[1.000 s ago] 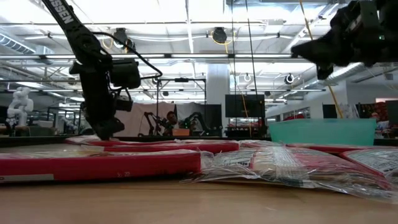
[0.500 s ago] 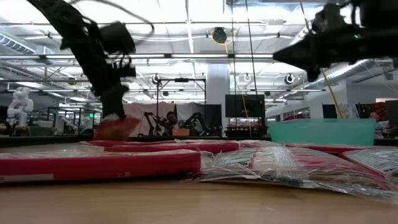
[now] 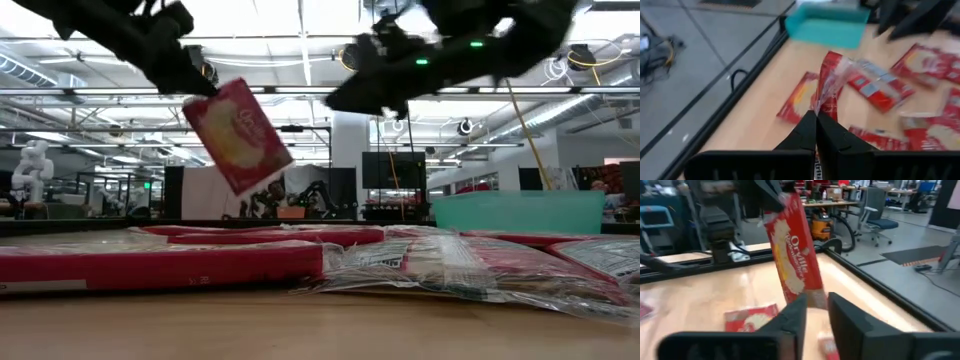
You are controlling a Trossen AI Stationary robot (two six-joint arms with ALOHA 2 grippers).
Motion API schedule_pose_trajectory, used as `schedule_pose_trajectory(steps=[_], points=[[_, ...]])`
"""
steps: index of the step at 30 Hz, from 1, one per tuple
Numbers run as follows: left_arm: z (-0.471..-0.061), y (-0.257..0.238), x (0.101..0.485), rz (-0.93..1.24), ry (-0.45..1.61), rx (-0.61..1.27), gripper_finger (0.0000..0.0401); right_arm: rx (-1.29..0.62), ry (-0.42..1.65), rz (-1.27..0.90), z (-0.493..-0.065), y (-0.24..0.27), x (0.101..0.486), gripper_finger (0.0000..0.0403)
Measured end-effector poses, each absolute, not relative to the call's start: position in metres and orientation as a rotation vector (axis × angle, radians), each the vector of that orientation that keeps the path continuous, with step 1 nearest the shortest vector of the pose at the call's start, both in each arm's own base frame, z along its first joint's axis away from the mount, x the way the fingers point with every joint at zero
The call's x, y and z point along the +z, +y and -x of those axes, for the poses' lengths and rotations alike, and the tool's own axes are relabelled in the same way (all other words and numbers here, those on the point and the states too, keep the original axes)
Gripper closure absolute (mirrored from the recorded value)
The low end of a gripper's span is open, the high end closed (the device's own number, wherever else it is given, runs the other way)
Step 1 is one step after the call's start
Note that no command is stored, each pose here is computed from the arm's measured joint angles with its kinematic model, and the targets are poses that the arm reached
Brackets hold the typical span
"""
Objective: Sort popcorn bags into baskets
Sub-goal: Put the red popcorn bag into the green bin
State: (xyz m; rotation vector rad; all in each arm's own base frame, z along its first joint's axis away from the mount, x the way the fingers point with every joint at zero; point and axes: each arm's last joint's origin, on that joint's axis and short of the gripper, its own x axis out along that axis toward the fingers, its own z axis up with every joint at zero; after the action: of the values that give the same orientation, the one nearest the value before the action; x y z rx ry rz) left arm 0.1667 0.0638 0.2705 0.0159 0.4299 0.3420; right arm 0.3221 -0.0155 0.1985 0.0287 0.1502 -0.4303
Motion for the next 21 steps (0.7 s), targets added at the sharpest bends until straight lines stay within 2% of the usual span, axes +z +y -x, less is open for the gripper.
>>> schedule_pose_trajectory(steps=[5, 10, 15, 21], points=[[-0.166, 0.06, 0.273, -0.012, 0.402, 0.262, 0.0399, -0.377, 0.191, -0.037, -0.359, -0.027, 0.202, 0.0244], [-0.172, 0.057, 0.268, -0.012, 0.436, 0.221, 0.0399, -0.353, 0.223, -0.007, -0.378, -0.034, 0.203, 0.0196], [-0.18, 0.052, 0.263, -0.034, 0.467, 0.174, 0.0398, -0.359, 0.26, 0.022, -0.379, -0.038, 0.2, 0.0174], [-0.188, 0.047, 0.26, -0.075, 0.476, 0.128, 0.0399, -0.298, 0.348, 0.029, -0.377, -0.044, 0.192, 0.0171]])
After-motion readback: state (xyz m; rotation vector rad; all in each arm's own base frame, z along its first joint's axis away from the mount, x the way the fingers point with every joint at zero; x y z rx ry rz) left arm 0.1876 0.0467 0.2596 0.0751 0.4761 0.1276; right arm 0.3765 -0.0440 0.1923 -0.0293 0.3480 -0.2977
